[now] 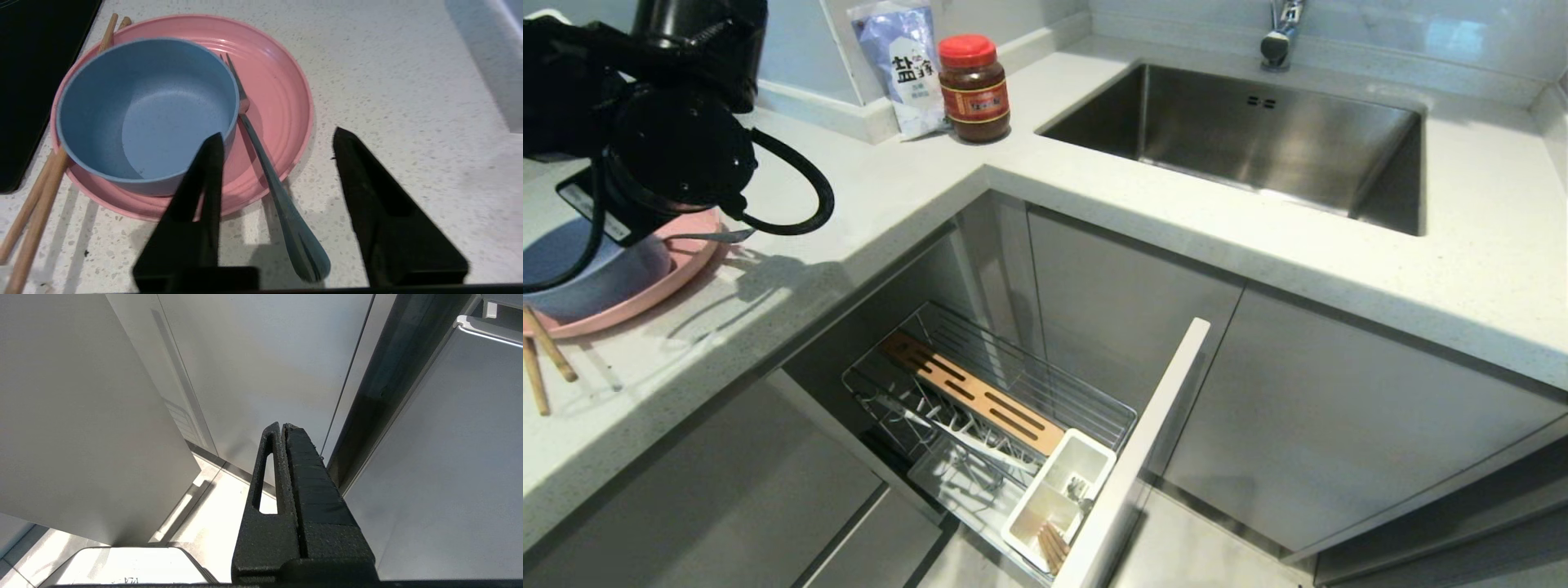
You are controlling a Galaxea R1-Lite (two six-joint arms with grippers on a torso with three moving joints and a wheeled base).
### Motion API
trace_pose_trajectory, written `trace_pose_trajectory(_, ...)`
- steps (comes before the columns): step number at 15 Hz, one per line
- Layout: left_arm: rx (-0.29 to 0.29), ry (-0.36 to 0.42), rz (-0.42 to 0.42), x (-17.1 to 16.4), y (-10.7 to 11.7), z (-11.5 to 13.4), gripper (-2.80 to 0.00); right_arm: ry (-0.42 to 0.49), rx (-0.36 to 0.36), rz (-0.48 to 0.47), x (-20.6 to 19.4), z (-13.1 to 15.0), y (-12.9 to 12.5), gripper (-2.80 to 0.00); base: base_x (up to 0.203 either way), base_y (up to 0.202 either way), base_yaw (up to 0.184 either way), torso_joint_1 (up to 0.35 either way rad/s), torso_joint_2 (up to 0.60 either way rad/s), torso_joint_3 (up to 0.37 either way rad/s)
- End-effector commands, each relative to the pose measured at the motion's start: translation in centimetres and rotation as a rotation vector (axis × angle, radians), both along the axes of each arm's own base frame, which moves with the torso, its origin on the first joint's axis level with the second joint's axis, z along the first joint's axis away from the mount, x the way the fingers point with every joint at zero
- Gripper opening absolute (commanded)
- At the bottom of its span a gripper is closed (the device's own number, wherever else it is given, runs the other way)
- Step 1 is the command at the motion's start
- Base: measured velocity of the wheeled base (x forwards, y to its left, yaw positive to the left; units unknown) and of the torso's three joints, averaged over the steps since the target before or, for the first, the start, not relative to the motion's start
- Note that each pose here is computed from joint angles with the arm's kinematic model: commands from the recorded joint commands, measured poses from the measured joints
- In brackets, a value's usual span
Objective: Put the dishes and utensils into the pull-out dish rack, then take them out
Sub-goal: Close the cupboard
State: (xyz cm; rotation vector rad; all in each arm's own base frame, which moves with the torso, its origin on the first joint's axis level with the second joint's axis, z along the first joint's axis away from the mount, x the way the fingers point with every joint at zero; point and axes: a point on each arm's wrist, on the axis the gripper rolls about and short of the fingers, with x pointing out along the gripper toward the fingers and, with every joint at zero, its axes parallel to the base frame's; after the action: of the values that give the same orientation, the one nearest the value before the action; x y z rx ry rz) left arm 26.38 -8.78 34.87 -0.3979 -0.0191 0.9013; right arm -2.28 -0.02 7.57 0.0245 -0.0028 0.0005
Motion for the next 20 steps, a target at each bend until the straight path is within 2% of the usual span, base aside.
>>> trace_pose_trajectory(1, -0.018, -0.040, -0.021, -1.7, 0.2, 1.3, -2.80, -0.003, 0.000, 0.000, 0.0, 0.0, 0.0, -2.80, 0.000, 0.000, 0.000, 0.000, 0.00, 0.000)
trace_pose_trajectory(3, -0.041, -0.042, -0.075, -2.2, 0.1, 1.7, -2.80, -0.003, 0.000, 0.001, 0.0, -0.1, 0.0, -2.80, 0.000, 0.000, 0.000, 0.000, 0.00, 0.000)
trace_pose_trajectory(5, -0.070, -0.034, -0.165, -3.0, 0.3, 2.2, -2.80, -0.003, 0.000, 0.001, 0.0, -0.1, 0.0, -2.80, 0.000, 0.000, 0.000, 0.000, 0.00, 0.000)
trace_pose_trajectory(9, -0.185, 0.019, -0.499, -4.2, 0.3, 2.7, -2.80, -0.003, 0.000, 0.001, 0.0, 0.0, 0.0, -2.80, 0.000, 0.000, 0.000, 0.000, 0.00, 0.000)
trace_pose_trajectory(11, -0.260, 0.077, -0.702, -4.2, -0.2, 2.1, -2.80, -0.003, 0.000, 0.001, 0.0, 0.0, 0.0, -2.80, 0.000, 0.000, 0.000, 0.000, 0.00, 0.000)
trace_pose_trajectory(13, -0.318, 0.128, -0.883, -5.0, -1.5, 1.5, -2.80, -0.003, 0.000, 0.001, 0.0, 0.0, 0.0, -2.80, 0.000, 0.000, 0.000, 0.000, 0.00, 0.000)
trace_pose_trajectory(15, -0.355, 0.188, -1.013, -6.4, -3.5, 0.8, -2.80, -0.003, 0.000, 0.001, 0.0, 0.0, 0.0, -2.80, 0.000, 0.000, 0.000, 0.000, 0.00, 0.000)
trace_pose_trajectory(20, -0.393, 0.359, -1.213, -9.3, -8.1, -1.9, -2.80, -0.003, 0.000, 0.000, 0.0, 0.0, 0.0, -2.80, 0.000, 0.000, 0.000, 0.000, 0.00, 0.000)
